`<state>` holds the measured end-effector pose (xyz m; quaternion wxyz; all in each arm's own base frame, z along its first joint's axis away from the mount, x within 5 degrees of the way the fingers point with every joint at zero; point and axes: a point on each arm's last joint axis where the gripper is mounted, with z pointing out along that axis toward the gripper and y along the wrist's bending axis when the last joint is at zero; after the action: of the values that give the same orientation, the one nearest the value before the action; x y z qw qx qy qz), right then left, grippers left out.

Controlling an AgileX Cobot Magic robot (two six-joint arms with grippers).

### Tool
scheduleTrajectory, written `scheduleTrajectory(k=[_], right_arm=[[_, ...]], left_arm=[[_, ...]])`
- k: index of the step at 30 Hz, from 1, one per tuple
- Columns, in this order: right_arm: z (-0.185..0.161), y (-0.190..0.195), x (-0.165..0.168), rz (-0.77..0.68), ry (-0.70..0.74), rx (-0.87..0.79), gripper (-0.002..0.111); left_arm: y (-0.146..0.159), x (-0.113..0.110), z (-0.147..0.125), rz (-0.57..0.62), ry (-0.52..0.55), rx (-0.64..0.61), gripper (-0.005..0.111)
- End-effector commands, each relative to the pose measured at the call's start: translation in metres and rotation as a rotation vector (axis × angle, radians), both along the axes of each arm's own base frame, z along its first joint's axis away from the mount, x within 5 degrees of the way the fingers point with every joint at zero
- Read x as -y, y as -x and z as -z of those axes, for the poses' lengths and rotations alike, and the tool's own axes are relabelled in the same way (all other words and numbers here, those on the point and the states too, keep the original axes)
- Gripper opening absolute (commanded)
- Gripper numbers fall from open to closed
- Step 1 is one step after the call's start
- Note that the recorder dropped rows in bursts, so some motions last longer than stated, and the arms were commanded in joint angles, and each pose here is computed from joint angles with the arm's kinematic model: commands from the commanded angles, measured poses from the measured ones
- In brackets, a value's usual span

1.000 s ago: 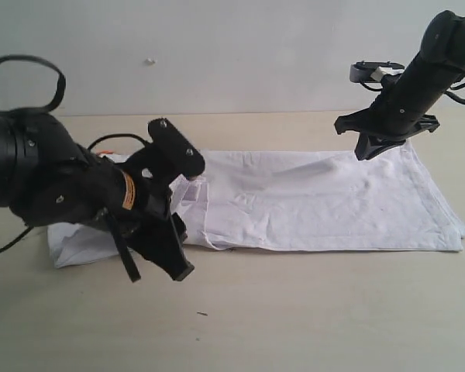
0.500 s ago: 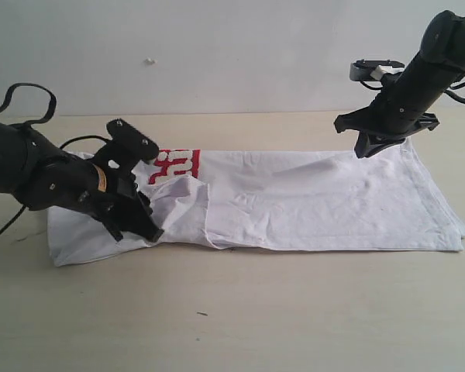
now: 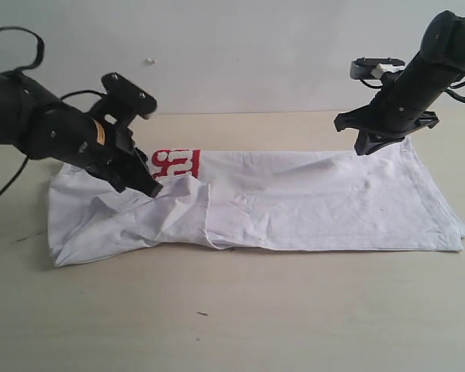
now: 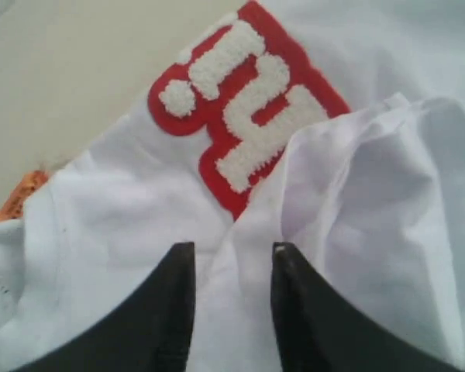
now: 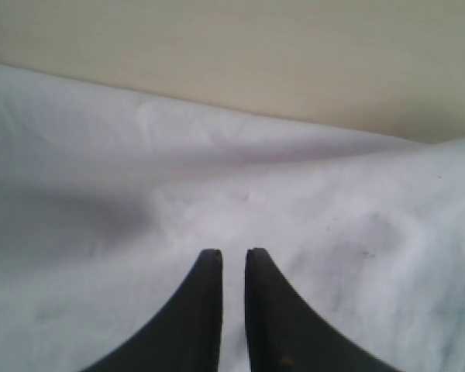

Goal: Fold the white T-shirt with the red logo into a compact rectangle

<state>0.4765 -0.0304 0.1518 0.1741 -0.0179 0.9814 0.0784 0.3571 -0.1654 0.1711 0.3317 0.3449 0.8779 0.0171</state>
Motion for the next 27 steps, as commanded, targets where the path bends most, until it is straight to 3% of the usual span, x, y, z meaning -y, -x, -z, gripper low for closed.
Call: scheduleTrajectory(k=[1, 3, 5, 7, 11, 15, 18, 21, 25, 27], right_arm=[[0.000, 0.000, 0.002, -0.003, 0.005, 0.007, 0.013], [0.000, 0.000, 0.002, -0.003, 0.005, 0.007, 0.013], [0.000, 0.000, 0.002, -0.003, 0.005, 0.007, 0.013], [0.000, 0.000, 0.002, -0.003, 0.005, 0.007, 0.013], [0.000, 0.001, 0.002, -0.010, 0.003, -0.008, 0.013], [0.000, 0.000, 0.002, -0.010, 0.008, 0.002, 0.013], [0.000, 0.000, 0.002, -0.009, 0.009, 0.006, 0.013], [0.000, 0.000, 0.002, -0.010, 0.008, 0.002, 0.013], [0.000, 0.001, 0.002, -0.015, 0.011, -0.008, 0.013], [0.000, 0.001, 0.002, -0.014, 0.011, -0.007, 0.013]], left_arm=[[0.019, -0.009, -0.043, -0.065, 0.067, 0.020, 0.016], [0.034, -0.010, -0.029, -0.050, 0.055, -0.041, 0.001], [0.068, 0.002, 0.019, 0.070, -0.008, -0.127, 0.000], [0.074, 0.007, 0.032, 0.136, -0.011, -0.105, 0.000], [0.056, 0.006, 0.043, 0.083, 0.102, -0.018, 0.000], [0.024, -0.020, 0.062, -0.049, 0.107, -0.049, 0.000], [0.001, -0.024, 0.056, -0.071, 0.131, 0.007, 0.000], [-0.035, -0.019, 0.032, -0.071, 0.168, 0.123, 0.000], [-0.050, -0.022, 0.018, -0.124, 0.078, 0.016, 0.000], [-0.046, -0.024, -0.006, -0.128, 0.078, 0.040, 0.000]])
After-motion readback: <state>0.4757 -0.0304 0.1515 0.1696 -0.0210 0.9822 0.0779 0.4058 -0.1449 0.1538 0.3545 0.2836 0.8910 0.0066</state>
